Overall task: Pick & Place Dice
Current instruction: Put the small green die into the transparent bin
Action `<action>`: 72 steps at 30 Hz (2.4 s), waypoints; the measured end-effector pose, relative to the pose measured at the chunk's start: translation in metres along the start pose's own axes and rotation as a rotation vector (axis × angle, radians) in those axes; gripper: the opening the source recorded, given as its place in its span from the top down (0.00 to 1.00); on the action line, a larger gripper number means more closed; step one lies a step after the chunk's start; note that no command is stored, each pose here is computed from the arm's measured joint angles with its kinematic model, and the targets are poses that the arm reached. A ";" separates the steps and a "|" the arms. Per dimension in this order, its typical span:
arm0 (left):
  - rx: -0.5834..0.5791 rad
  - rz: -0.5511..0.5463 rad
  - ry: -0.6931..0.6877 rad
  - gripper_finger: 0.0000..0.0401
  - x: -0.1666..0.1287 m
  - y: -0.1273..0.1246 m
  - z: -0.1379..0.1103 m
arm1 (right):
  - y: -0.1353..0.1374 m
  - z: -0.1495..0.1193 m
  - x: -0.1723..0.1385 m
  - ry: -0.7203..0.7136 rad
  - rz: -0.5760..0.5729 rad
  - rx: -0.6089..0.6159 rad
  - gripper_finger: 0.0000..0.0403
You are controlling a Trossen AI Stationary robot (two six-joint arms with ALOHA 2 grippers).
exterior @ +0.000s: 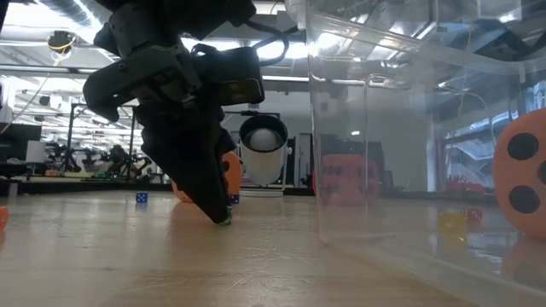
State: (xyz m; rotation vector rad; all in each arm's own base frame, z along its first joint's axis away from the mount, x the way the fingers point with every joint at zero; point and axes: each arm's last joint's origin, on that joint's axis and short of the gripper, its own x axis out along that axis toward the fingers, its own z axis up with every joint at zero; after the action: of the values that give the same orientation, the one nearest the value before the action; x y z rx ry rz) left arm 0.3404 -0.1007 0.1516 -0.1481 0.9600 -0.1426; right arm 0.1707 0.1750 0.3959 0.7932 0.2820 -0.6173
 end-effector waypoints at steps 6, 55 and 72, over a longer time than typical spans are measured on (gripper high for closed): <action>-0.019 -0.002 -0.002 0.98 0.000 0.000 0.000 | 0.000 0.000 0.000 0.000 0.000 -0.004 0.51; -0.008 -0.319 -0.259 0.99 -0.113 -0.028 0.143 | 0.000 -0.001 0.000 0.021 -0.008 -0.032 0.51; 0.044 -0.279 -0.145 0.99 -0.078 -0.036 0.140 | 0.000 -0.001 0.000 0.029 -0.008 -0.029 0.51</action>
State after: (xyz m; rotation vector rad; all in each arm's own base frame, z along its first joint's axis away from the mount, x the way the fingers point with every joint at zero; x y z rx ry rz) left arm 0.4097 -0.1127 0.3008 -0.2481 0.7882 -0.4040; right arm 0.1710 0.1758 0.3951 0.7740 0.3201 -0.6080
